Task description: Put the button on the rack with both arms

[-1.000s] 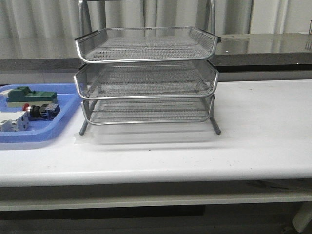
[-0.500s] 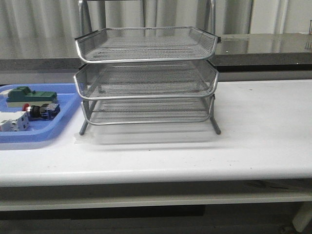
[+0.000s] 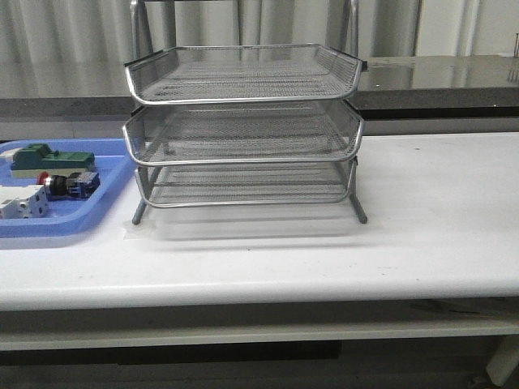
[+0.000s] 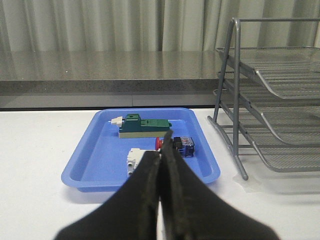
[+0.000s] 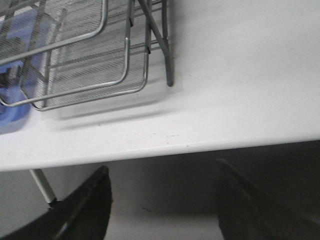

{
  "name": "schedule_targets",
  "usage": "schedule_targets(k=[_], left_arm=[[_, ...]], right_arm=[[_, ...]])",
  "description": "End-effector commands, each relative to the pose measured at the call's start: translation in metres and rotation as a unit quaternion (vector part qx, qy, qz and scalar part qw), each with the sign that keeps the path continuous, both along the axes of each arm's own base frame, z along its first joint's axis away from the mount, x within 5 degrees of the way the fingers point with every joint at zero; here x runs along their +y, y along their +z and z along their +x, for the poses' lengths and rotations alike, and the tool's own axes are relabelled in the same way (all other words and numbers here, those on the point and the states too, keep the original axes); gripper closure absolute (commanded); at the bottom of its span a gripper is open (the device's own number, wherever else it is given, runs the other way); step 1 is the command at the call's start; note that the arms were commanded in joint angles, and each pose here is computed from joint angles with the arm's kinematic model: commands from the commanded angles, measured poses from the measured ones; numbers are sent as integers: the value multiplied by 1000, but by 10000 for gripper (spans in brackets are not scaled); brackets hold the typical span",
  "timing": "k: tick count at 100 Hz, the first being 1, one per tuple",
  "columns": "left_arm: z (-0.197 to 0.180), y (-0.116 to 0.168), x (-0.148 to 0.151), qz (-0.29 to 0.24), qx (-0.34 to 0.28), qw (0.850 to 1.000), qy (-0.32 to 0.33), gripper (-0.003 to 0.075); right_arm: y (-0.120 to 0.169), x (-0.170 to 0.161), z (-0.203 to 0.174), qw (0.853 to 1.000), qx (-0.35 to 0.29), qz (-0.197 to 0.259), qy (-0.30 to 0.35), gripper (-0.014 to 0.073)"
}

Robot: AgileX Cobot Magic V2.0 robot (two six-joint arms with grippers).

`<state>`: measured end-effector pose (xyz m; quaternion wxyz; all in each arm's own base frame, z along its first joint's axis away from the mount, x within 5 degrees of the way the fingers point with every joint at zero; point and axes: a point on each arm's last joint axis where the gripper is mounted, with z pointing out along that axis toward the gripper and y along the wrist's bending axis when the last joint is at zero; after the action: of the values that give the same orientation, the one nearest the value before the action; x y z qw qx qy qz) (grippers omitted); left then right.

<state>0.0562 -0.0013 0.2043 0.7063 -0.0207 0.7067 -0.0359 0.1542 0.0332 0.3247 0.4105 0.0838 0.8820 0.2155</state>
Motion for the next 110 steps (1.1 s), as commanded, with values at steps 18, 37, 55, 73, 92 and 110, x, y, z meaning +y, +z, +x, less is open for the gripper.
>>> schedule_targets(k=[18,37,55,73,92,110], left_arm=[[-1,-2,0,-4,-39,999,3,741],[-1,-2,0,-4,-39,999,3,741],[-1,-2,0,-4,-39,999,3,741],[-1,-2,0,-4,-39,999,3,741],[-1,-2,0,-4,-39,999,3,741],[-1,-2,0,-4,-39,999,3,741]], right_arm=[[5,8,45,994,-49,96,-15,127],[-15,18,79,988,-32,153,11,127],[-48,24,113,982,-5,186,16,127],[-80,29,136,978,36,204,25,127],[-95,35,159,972,56,222,46,127],[-98,44,178,969,60,232,67,127]])
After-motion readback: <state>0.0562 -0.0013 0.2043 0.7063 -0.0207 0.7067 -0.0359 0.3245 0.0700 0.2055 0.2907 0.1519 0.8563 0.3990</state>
